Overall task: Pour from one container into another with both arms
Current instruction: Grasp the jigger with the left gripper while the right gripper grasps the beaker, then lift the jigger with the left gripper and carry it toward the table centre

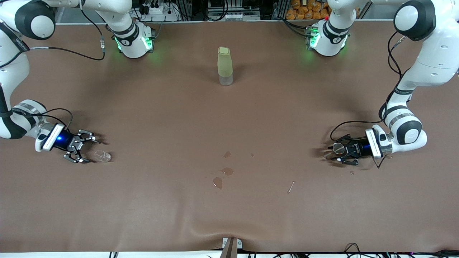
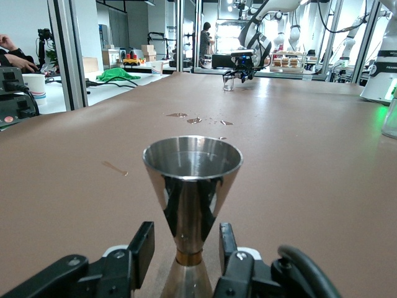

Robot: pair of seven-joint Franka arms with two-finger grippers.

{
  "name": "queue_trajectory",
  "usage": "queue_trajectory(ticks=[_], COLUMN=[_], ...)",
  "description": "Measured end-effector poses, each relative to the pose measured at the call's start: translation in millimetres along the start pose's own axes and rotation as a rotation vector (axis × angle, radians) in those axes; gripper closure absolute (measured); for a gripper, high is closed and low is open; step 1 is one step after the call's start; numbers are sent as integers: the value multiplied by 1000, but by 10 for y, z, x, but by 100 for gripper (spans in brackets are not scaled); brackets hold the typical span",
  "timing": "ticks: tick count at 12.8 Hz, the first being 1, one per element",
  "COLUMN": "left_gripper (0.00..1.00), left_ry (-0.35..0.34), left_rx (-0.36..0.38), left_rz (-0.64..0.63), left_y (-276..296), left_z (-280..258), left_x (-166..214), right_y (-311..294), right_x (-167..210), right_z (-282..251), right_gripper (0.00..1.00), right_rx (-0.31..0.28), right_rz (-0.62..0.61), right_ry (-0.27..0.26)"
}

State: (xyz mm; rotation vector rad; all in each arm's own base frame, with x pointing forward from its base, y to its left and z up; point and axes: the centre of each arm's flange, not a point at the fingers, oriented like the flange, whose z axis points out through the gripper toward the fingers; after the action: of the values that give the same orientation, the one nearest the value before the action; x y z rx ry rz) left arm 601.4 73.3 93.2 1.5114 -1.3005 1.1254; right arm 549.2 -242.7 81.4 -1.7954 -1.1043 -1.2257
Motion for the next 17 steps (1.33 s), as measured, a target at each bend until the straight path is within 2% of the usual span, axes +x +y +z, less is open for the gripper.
queue_trajectory(ticks=[1, 2, 4, 7, 9, 12, 17], left_gripper=[58, 59, 80, 79, 79, 79, 79], left_ry=[0, 0, 2, 3, 12, 10, 35], left_rx=[0, 0, 0, -2, -28, -92, -16], left_rz=[-1, -1, 2, -1, -11, 17, -29], left_y=[2, 3, -4, -7, -37, -230, 102], left_z=[2, 3, 3, 13, 185, 1061, 3067], left_x=[-5, -9, -2, 2, 93, 567, 1161], right_y=[14, 26, 45, 81, 87, 93, 52], right_x=[-18, -38, -61, -56, -70, -49, -127], right_z=[61, 124, 230, 304, 323, 384, 556], right_gripper=[0, 0, 0, 0, 0, 0, 0], right_rx=[-5, -6, -10, -19, -18, -13, -7], right_rz=[-4, -4, -3, -6, -7, -13, -29], right_ry=[14, 25, 44, 59, 60, 64, 77])
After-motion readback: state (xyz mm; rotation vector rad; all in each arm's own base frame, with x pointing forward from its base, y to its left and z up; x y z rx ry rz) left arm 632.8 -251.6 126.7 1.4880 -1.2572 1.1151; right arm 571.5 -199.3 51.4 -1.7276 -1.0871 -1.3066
